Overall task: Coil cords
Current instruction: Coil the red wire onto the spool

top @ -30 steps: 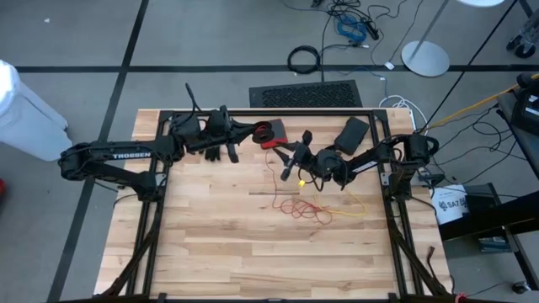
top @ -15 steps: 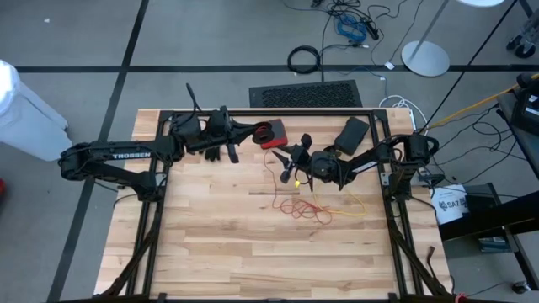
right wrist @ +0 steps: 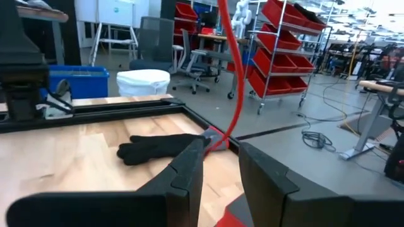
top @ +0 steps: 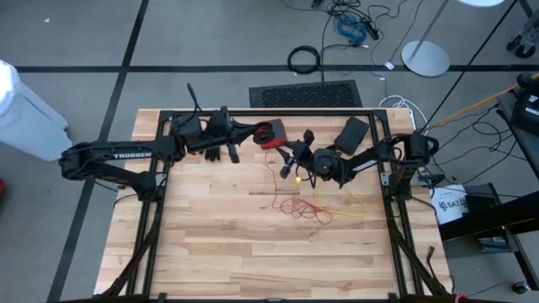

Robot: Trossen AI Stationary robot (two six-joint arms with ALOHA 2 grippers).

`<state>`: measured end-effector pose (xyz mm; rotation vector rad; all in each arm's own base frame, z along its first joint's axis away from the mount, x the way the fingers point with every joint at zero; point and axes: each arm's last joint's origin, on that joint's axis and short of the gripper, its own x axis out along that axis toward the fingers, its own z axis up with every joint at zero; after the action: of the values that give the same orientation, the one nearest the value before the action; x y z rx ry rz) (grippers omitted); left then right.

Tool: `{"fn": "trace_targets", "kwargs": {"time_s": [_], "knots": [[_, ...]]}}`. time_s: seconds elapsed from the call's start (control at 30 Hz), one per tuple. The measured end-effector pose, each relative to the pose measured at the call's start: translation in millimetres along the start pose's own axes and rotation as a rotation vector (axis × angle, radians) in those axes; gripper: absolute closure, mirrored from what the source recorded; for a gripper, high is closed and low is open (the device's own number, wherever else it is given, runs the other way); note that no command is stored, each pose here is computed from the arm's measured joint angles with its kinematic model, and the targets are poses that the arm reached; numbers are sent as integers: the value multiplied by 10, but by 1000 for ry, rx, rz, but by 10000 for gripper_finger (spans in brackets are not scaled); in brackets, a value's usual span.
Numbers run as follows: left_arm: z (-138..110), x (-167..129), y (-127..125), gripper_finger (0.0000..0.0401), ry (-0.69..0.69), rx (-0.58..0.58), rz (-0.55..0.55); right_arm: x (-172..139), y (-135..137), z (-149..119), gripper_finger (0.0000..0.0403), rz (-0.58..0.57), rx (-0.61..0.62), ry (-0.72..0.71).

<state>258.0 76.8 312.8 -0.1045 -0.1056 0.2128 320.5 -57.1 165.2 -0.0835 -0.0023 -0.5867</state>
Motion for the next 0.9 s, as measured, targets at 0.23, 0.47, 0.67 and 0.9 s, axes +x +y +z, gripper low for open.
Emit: {"fn": "trace_targets", "kwargs": {"time_s": [0.23, 0.47, 0.67, 0.9], "knots": [[-149, 110, -7, 401, 42, -4, -7, 58, 2, 62, 324, 2, -2, -19], [-170, 146, -21, 401, 25, -4, -16, 62, 9, 38, 395, 1, -42, 9], [-161, 138, -23, 401, 25, -4, -16, 60, 6, 16, 368, -22, -64, 33], [-179, 137, -21, 401, 43, 2, -14, 53, 5, -63, 316, -35, -90, 109]]}}
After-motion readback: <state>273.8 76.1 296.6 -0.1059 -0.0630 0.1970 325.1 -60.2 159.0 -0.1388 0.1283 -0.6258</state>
